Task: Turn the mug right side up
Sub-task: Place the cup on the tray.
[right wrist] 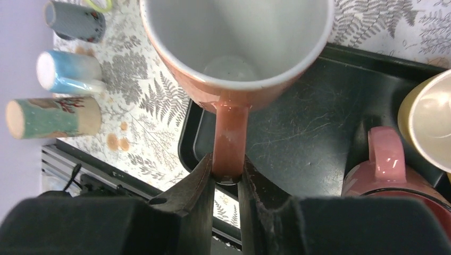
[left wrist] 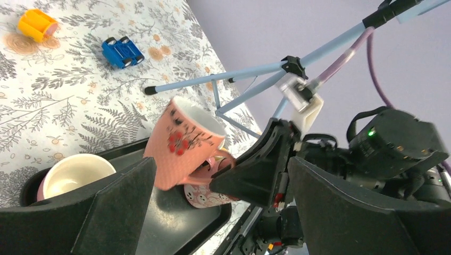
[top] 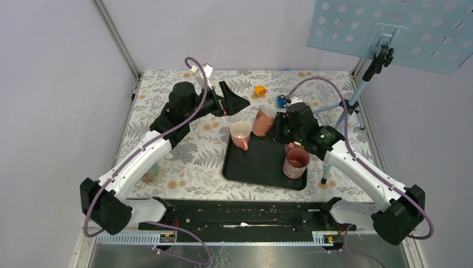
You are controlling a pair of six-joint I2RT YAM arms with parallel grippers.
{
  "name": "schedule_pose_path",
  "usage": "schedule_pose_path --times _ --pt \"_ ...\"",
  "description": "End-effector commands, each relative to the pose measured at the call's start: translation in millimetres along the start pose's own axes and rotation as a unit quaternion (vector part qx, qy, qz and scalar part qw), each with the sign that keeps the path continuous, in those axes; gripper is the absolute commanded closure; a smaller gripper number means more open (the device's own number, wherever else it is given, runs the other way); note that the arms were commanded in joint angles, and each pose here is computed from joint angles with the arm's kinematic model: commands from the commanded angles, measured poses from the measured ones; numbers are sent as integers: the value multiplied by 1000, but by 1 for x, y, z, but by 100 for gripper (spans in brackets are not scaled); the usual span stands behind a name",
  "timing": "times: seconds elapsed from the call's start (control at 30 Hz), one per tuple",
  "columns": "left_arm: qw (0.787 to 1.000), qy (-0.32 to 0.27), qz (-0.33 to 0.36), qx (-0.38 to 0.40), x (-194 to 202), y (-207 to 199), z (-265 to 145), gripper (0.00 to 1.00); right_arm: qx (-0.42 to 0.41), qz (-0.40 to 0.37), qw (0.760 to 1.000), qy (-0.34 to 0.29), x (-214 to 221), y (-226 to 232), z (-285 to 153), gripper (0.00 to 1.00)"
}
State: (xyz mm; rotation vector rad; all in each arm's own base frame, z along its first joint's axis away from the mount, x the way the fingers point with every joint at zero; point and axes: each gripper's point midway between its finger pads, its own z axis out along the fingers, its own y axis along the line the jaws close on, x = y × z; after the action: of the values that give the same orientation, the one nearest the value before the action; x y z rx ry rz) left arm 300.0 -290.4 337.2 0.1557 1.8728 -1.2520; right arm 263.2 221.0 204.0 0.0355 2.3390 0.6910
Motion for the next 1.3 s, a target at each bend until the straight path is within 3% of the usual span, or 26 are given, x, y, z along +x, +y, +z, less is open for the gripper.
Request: schedule_pose_path --times 0.0,0.53,0.87,1.27 --pt "999 -37 33 6 -23 -19 -12 1 4 -23 999 -43 -11 5 11 100" --pt "999 -35 41 4 -26 -22 -14 1 62 -34 996 -61 4 -22 35 100" --pt "999 -27 29 -18 -21 -13 -17 1 59 -87 982 -159 -3 -8 52 100" --pt "999 -21 27 -27 -14 -10 -25 1 61 -152 961 -225 26 -6 71 100"
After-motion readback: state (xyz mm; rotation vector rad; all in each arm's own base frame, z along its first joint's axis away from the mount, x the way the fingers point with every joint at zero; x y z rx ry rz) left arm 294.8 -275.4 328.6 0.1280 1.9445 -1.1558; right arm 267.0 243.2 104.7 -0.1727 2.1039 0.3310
